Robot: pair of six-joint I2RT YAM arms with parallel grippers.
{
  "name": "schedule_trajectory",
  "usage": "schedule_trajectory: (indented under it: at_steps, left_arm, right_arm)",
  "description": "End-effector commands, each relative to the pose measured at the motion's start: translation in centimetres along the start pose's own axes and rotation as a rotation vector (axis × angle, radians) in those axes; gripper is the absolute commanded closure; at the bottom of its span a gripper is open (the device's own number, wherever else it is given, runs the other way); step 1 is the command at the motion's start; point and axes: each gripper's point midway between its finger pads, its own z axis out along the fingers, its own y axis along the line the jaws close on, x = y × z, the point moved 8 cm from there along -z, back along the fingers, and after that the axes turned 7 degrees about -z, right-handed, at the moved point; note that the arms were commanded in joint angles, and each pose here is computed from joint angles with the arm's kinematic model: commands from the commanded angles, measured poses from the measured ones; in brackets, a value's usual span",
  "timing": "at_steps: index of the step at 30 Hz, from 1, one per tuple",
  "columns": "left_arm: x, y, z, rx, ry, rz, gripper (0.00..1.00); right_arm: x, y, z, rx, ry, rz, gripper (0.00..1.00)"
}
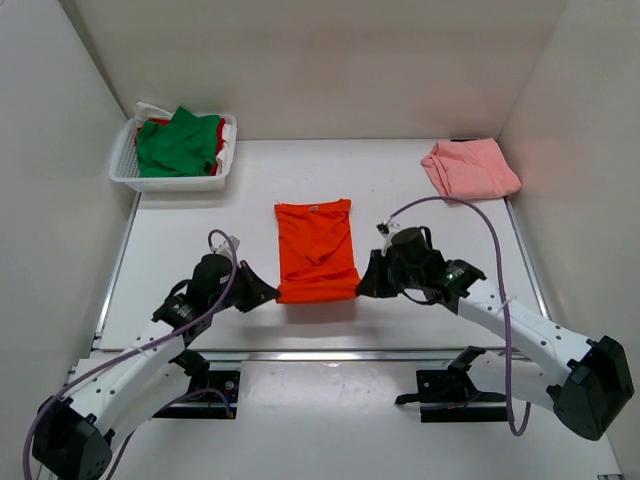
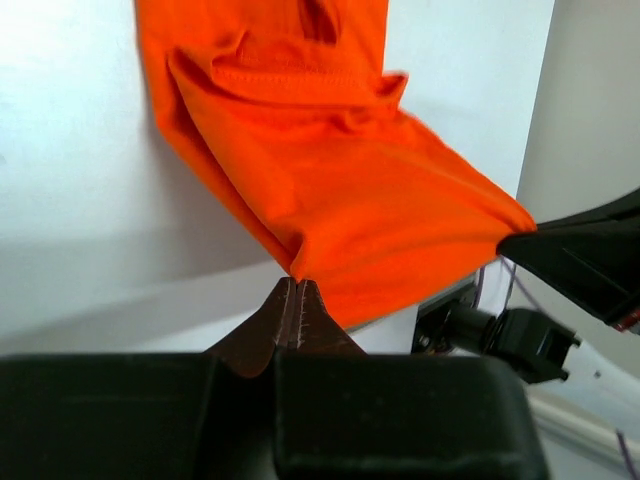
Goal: Fold and stack the t-shirts
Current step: Fold the long partially folded tshirt into a neat square
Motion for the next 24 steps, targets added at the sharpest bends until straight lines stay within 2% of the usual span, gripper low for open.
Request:
schedule_trajectory:
  at_steps: [1, 5, 8, 12, 15, 16, 17, 19, 21, 23, 24]
  left_arm:
    - [-2.6, -1.9, -0.2, 0.005, -0.053, 0.022, 1.00]
    - [-5.7, -3.4, 1.3, -0.011, -0.093, 0.041, 1.00]
    - [-9.6, -5.2, 2.4, 0.010, -0.140, 0.052, 1.00]
    - [-14.2, -4.5, 5.7, -0.043, -0.173, 0.069, 1.00]
    - [-17.7, -4.3, 8.7, -0.057, -0.191, 0.076, 1.00]
    - [-18.3, -3.3, 10.5, -0.077, -0.172, 0.068, 1.00]
    - [-19.2, -3.0, 12.0, -0.098, -0.163, 0.065, 1.00]
    - [-20.6, -2.5, 14.3, -0.111, -0.169, 0.058, 1.00]
    - [-22.1, -2.2, 16.1, -0.109, -0.201, 0.044, 1.00]
    - [-23.9, -1.1, 18.0, -0.072, -0.257, 0.000, 0.99]
    - [-24.4, -1.6, 18.4, -0.052, -0.276, -0.016, 0.95]
  right_arm:
    - [-2.7, -0.2, -0.2, -0.004, -0.004, -0.036, 1.00]
    - [-6.9, -1.1, 0.1, -0.012, -0.050, -0.047, 1.00]
    - [-10.2, -2.7, 1.6, 0.004, -0.054, -0.053, 1.00]
    - [-15.1, -4.9, 3.5, -0.001, -0.100, -0.063, 1.00]
    - [-17.6, -7.4, 7.4, 0.019, -0.071, -0.049, 1.00]
    - [-19.4, -8.0, 7.5, 0.023, -0.107, -0.060, 1.00]
    - [-19.1, -9.2, 9.4, 0.032, -0.060, -0.035, 1.00]
    - [-22.0, -10.7, 10.9, 0.030, -0.101, -0.058, 1.00]
    - [-22.8, -13.3, 13.9, 0.053, -0.070, -0.036, 1.00]
    - [-25.3, -14.6, 15.1, 0.086, -0.111, -0.057, 1.00]
    - [-25.1, -15.7, 16.5, 0.095, -0.093, -0.042, 1.00]
